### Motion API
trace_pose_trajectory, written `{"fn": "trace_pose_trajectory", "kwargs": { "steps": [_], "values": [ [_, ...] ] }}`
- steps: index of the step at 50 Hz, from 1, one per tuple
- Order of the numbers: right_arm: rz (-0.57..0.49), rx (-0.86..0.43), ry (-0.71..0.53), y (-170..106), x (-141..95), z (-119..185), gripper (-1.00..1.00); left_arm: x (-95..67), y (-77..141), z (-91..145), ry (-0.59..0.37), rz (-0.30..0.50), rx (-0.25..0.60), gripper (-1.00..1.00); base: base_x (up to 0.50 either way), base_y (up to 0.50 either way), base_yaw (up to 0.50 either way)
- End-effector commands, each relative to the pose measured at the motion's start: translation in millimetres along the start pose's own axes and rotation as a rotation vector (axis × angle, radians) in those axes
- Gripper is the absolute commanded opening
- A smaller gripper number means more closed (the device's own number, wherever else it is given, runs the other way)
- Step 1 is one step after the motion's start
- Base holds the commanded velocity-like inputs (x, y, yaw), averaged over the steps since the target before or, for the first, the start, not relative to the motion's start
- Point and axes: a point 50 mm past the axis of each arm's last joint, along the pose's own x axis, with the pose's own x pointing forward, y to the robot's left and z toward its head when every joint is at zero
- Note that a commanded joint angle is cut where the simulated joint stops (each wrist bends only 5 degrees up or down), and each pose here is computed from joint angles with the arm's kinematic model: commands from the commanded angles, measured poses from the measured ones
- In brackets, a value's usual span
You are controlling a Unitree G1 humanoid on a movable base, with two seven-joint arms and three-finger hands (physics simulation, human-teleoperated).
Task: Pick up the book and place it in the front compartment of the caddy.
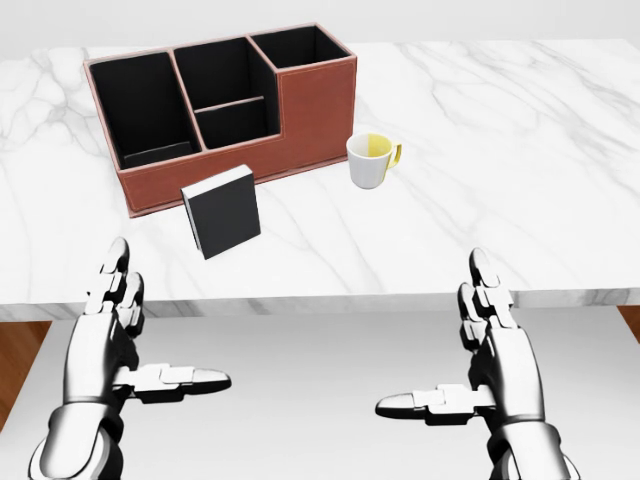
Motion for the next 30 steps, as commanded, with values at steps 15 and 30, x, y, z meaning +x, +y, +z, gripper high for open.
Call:
{"fn": "trace_pose_trajectory", "kwargs": {
  "steps": [15, 30],
  "values": [
    [0.006, -0.012, -0.048, 2.3, -14.1, 23.2, 0.98, -15.8, -3.6, 17.3, -0.063, -0.033, -0.012, 1.0, 0.0, 0.0, 0.0],
    [0.033, -0.067, -0.205, 14.5, -32.7, 60.3, 0.98, -45.2, -3.2, 54.4, -0.195, -0.069, -0.031, 1.0, 0.0, 0.0, 0.0]
  ]
}}
